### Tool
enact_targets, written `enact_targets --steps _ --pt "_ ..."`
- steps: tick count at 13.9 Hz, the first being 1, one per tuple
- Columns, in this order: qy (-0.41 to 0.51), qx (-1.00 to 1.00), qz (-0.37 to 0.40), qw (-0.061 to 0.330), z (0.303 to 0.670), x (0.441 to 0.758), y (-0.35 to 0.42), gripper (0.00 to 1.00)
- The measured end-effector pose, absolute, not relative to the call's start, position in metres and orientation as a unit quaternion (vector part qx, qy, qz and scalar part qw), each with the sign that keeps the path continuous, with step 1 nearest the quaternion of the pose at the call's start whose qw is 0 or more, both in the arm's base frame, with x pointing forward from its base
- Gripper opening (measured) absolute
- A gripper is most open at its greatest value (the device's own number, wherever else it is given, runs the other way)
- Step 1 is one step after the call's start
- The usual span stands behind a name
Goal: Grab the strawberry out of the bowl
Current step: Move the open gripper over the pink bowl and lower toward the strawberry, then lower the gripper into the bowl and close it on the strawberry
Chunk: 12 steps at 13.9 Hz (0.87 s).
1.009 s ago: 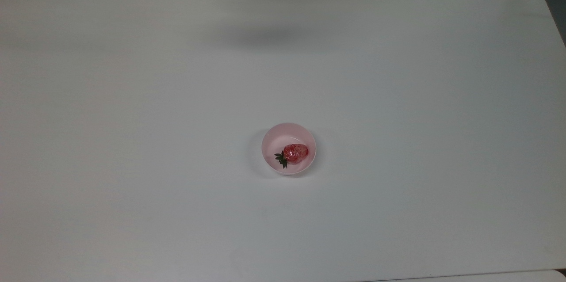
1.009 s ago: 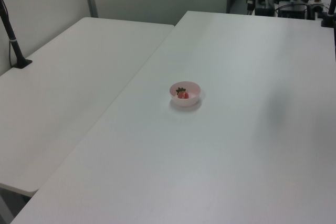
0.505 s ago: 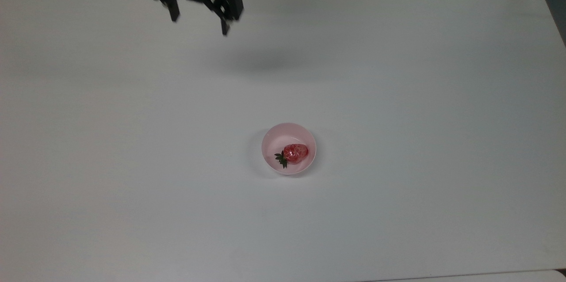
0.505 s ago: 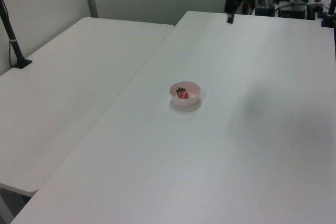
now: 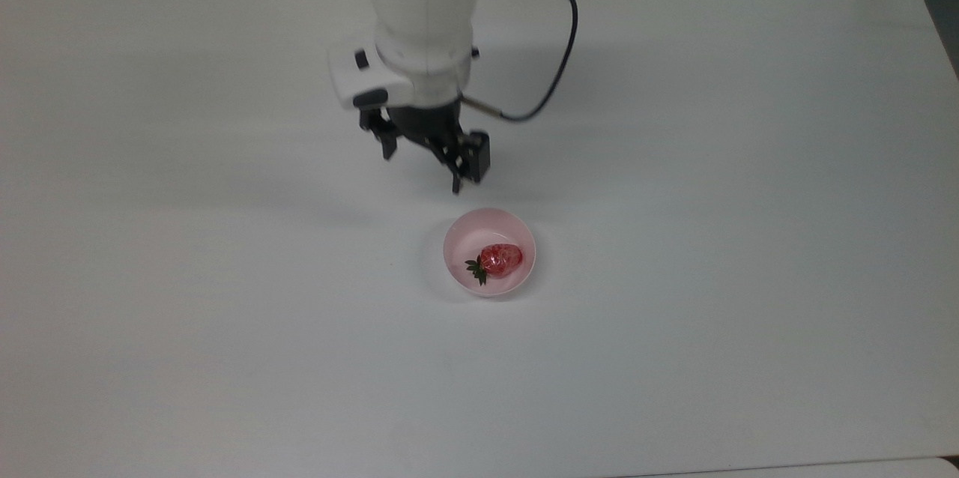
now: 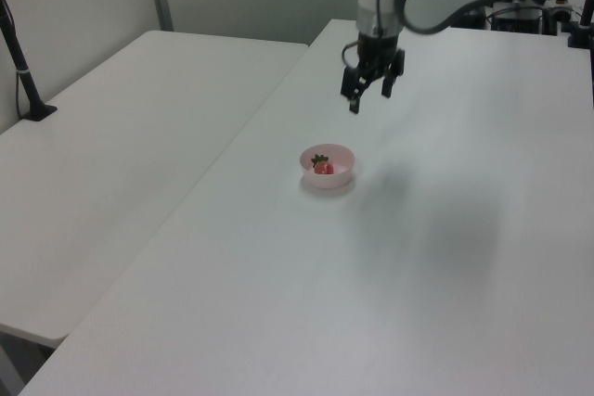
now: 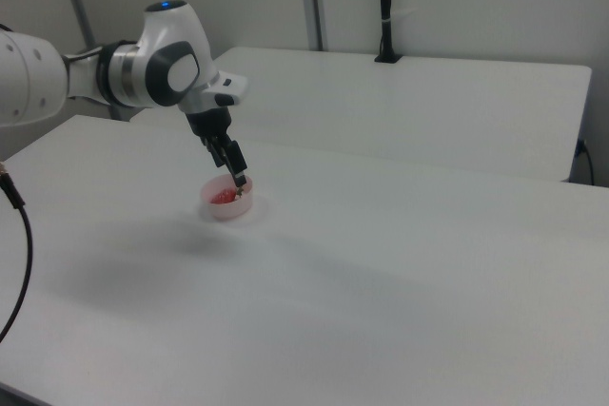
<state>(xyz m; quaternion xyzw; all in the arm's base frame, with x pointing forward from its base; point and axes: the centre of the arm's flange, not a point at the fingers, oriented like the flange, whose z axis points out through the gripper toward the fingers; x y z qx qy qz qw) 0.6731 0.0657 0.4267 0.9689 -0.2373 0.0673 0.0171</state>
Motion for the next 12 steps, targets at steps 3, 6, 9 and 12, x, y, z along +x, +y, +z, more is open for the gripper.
enact_targets --steps 3,6,9,12 --pt "-0.279 0.954 0.112 -0.011 0.414 0.692 0.089 1.0" --pt "-0.279 0.954 0.107 -0.017 0.397 0.693 0.111 0.97" --pt "-0.276 0.955 0.103 -0.019 0.374 0.696 0.124 0.87" --pt "-0.295 0.948 0.115 -0.025 0.352 0.702 0.128 0.75"
